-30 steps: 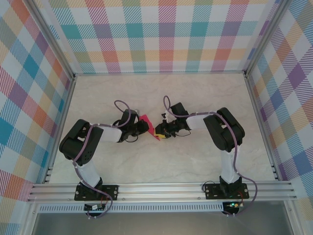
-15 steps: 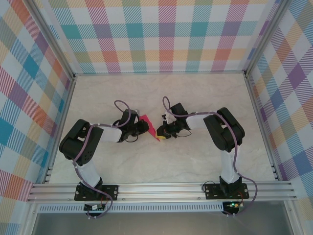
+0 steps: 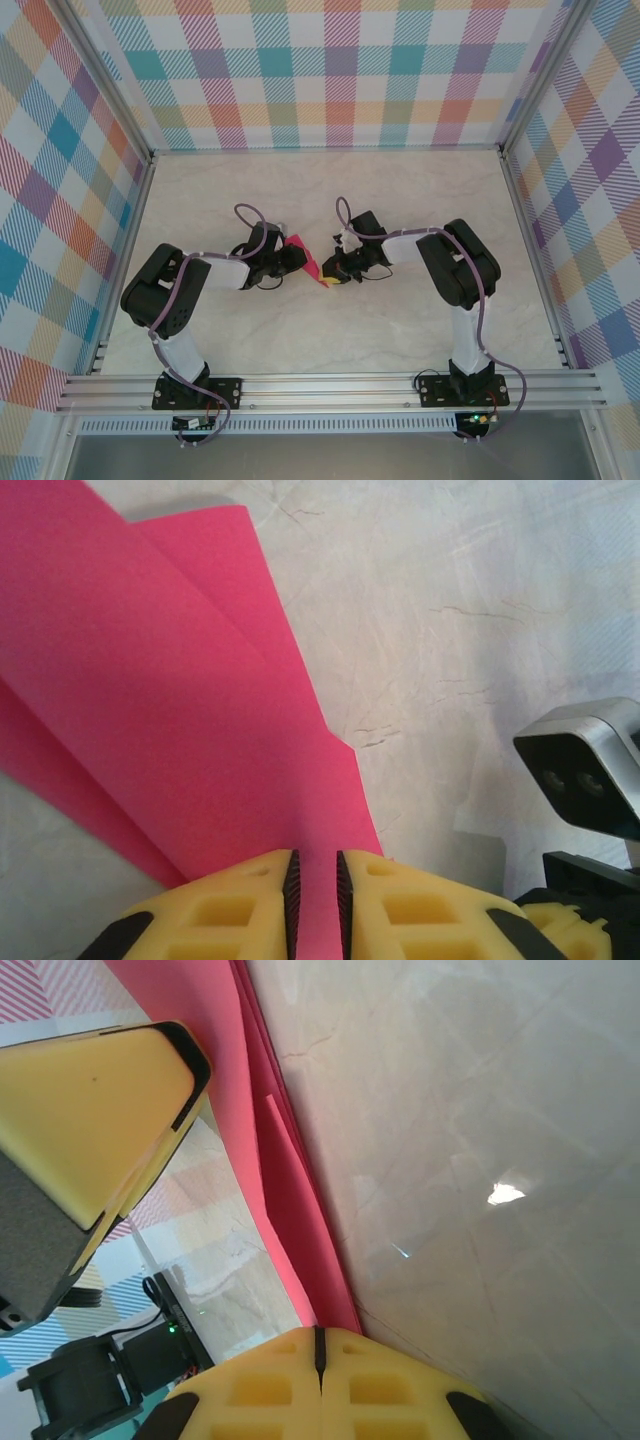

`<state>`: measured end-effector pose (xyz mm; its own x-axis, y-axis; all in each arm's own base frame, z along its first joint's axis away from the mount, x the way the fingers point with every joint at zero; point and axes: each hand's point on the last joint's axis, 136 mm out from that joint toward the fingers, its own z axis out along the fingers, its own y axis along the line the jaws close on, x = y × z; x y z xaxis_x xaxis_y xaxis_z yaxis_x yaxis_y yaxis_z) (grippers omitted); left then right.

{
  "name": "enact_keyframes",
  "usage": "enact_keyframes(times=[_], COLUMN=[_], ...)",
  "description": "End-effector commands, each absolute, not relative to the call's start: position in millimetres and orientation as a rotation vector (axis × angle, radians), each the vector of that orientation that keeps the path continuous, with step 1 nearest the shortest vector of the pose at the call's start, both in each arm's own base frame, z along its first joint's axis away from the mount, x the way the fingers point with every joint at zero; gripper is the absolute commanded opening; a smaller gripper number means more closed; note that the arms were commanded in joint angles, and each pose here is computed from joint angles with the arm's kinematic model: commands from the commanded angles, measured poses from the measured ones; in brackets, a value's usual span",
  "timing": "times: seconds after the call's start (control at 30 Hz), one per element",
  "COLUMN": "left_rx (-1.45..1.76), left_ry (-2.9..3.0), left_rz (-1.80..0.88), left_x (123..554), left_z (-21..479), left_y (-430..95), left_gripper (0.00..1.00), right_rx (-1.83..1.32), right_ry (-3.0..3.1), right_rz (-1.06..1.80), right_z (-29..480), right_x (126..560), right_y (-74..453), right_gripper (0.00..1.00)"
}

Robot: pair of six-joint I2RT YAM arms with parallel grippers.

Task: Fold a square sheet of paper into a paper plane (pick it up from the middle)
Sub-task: Fold the wing for the fifth time at the center of the table.

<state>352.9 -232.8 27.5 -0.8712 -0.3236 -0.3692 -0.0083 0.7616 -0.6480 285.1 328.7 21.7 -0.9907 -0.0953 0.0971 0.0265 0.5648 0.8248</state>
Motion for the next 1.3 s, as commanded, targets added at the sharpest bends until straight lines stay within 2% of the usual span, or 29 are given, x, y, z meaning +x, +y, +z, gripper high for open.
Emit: enact_keyframes(times=[0.0, 0.67, 1.03, 1.27], left_rx=[-0.208, -0.134, -0.228, -0.266], left_ry=[2.453, 2.409, 2.575, 2.693], left_rz=[-1.001, -1.112, -0.914, -0.755], left_x=[350.7, 337.1, 334.7, 330.5], left_z=[45.3, 44.9, 9.4, -11.7], left_y=[-244.2, -253.1, -238.7, -230.0], left_gripper=[0.24, 0.31, 0.19, 0.15], right_rx=[-0.064, -0.240, -0.247, -0.230], right_ry=[-2.599, -2.481, -2.488, -2.498], right_rz=[-1.352, -1.348, -1.323, -1.331], right_z=[0.7, -11.0, -12.8, -7.3], right_x=[277.8, 280.8, 281.8, 283.7], right_y=[318.0, 310.8, 310.2, 311.2], right_gripper=[0.00, 0.00, 0.00, 0.00])
